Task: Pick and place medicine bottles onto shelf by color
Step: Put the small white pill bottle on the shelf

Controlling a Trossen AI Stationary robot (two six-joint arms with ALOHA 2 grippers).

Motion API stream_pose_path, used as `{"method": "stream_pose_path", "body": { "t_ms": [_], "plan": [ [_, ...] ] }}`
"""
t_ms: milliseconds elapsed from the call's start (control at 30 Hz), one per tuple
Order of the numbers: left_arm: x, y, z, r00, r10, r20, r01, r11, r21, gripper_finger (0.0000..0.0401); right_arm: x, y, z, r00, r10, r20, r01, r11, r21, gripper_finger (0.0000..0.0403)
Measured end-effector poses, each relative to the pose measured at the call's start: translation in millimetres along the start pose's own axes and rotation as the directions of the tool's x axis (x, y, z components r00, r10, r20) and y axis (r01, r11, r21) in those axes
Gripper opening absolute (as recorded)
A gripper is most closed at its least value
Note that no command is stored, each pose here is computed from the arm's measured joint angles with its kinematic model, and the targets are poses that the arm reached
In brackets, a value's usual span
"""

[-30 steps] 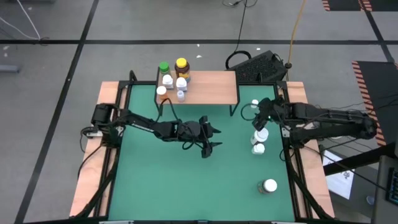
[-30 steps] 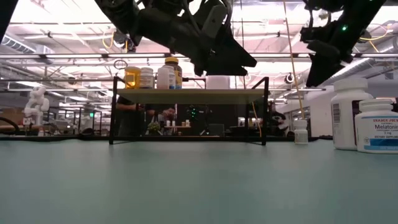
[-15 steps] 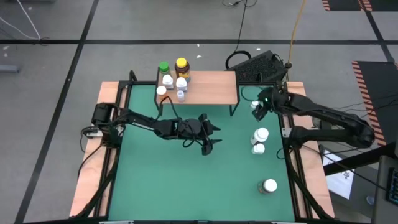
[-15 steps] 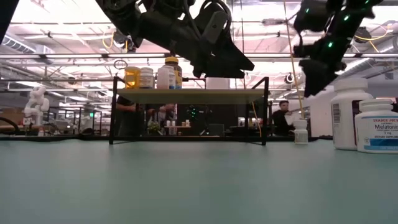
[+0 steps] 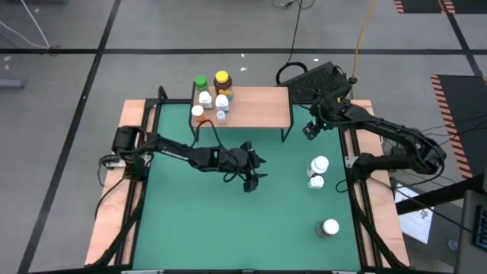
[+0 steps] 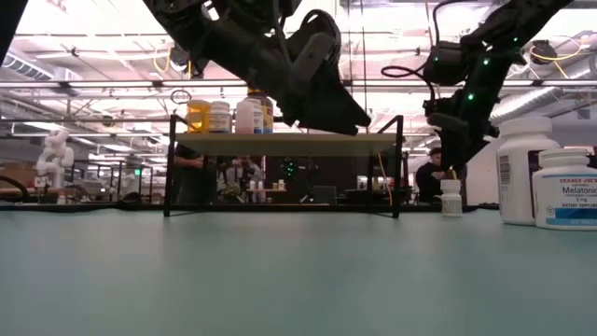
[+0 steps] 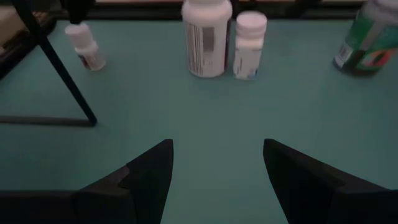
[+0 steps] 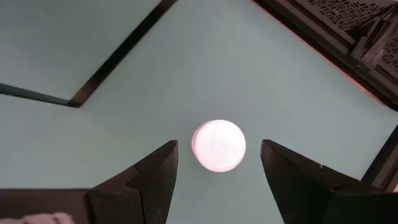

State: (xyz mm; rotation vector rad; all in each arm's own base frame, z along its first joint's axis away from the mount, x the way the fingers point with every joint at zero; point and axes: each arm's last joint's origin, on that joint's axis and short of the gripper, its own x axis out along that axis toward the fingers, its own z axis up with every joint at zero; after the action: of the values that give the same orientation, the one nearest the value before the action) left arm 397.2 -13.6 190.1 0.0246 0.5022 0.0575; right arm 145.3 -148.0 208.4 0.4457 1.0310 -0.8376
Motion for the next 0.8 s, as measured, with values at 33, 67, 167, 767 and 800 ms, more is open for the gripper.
{"method": "stream_pose_path", "body": {
  "t_ms": [33, 67, 167, 767, 800],
  "plan": [
    [0.0, -0.1, -0.9, 1.000, 0.000, -0.009, 0.000, 1.000, 0.001, 0.0253, 1.2, -0.3, 0.1, 1.000, -0.003, -0.004, 0.003, 1.000, -0.001, 0.0226],
    [0.0, -0.1, -1.4, 1.000, 0.000, -0.014, 0.000, 1.000, 0.001, 0.0253, 2.4, -0.7, 0.1, 1.000, -0.007, -0.010, 0.007, 1.000, -0.004, 0.0226],
    [0.0, -0.1, -2.0, 1.000, 0.000, -0.021, 0.000, 1.000, -0.015, 0.0253, 6.2, -0.9, 0.1, 1.000, -0.011, -0.028, 0.010, 1.000, -0.015, 0.0226],
    [0.0, -0.2, 0.1, 1.000, 0.000, 0.001, 0.000, 0.999, -0.041, 0.0253, 15.6, -0.3, 3.8, 0.999, -0.035, -0.027, 0.035, 0.999, -0.014, 0.0226],
    [0.0, -0.2, 0.1, 1.000, 0.000, 0.001, 0.000, 0.999, -0.041, 0.0253, 16.5, -0.3, 3.0, 0.999, -0.035, -0.027, 0.034, 0.999, -0.013, 0.0226]
  ]
}}
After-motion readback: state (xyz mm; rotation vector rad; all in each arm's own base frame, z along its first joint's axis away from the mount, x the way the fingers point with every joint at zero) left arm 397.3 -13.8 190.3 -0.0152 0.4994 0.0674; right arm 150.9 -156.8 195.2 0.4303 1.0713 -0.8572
